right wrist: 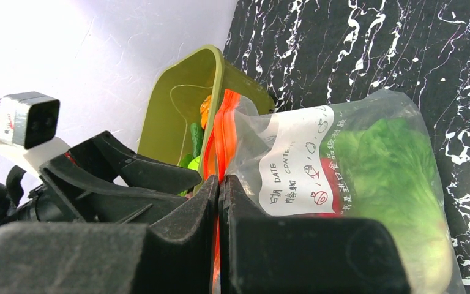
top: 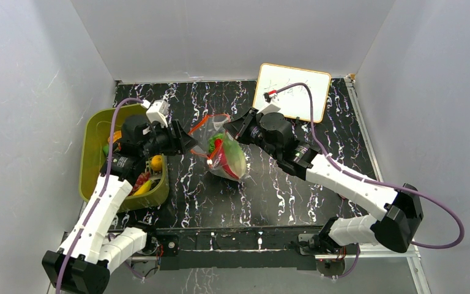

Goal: Place the food in the zip-top bag and seal the zipper
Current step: Place the fake vegetable in the zipper food storage bag, then adjust the zipper food storage bag at the center of the board.

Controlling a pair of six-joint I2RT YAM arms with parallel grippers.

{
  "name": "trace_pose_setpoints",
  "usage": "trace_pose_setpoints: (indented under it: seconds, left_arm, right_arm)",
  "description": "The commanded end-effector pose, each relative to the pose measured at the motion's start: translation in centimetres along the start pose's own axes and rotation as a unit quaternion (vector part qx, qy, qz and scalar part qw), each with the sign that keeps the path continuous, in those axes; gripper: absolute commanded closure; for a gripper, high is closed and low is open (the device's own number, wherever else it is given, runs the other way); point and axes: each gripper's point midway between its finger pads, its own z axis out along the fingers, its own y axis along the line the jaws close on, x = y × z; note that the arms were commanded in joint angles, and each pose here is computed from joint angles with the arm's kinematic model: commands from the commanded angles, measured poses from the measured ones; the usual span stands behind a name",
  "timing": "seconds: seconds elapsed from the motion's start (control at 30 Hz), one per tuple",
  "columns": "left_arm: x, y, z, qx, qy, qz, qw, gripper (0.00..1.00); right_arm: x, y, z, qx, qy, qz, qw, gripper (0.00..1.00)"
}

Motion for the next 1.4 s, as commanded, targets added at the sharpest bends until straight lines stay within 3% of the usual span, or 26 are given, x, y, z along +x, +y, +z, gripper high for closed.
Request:
trace_pose_setpoints:
  seconds: [0.0, 0.2, 0.33, 0.4, 0.53, 0.57, 0.77, 1.13, 1.37]
  left_arm:
    - [0.8, 1.3, -0.1, -0.035, 0.012, 0.005, 0.999, 0.44]
    - [1.5, 1.7, 1.2, -0.027, 0.027, -0.009, 0.999, 0.44]
    - [1.9, 1.4, 2.0, -0.007, 0.03, -0.018, 0.999, 0.5]
    - [2.0, 1.1, 2.3, 0.007, 0.031, -0.023, 0.999, 0.6]
    - [0.8, -0.6, 2.3, 0.044, 0.013, -0.033, 0.998, 0.96]
    - [0.2, -1.3, 2.2, 0.059, 0.002, -0.034, 0.998, 1.0]
    - [-3.6, -6.3, 0.8, 0.17, -0.049, -0.032, 0.984, 1.0]
    - [-1.2, -4.3, 3.6, 0.151, 0.006, -0.053, 0.987, 1.0]
    - [-1.9, -3.0, 3.4, 0.104, 0.007, -0.019, 0.994, 0.73]
  right_arm:
    - [-3.2, 2.9, -1.3, -0.049, -0.056, 0.005, 0.997, 1.0]
    - [-3.2, 2.9, -1.3, -0.05, -0.055, 0.002, 0.997, 1.0]
    - [-3.0, 2.4, -1.4, -0.046, -0.054, 0.001, 0.997, 1.0]
    - [-2.9, 2.3, -1.5, -0.044, -0.055, 0.002, 0.998, 1.0]
    - [-2.3, 1.8, -1.3, -0.04, -0.044, -0.012, 0.998, 1.0]
    - [-1.9, 1.4, -1.2, -0.035, -0.038, -0.022, 0.998, 1.0]
    - [-1.0, -2.4, -1.6, 0.025, -0.029, -0.101, 0.994, 1.0]
    - [-0.4, -1.9, -2.1, 0.006, -0.009, -0.117, 0.993, 1.0]
    - [-0.3, -1.9, -2.0, 0.003, -0.012, -0.115, 0.993, 1.0]
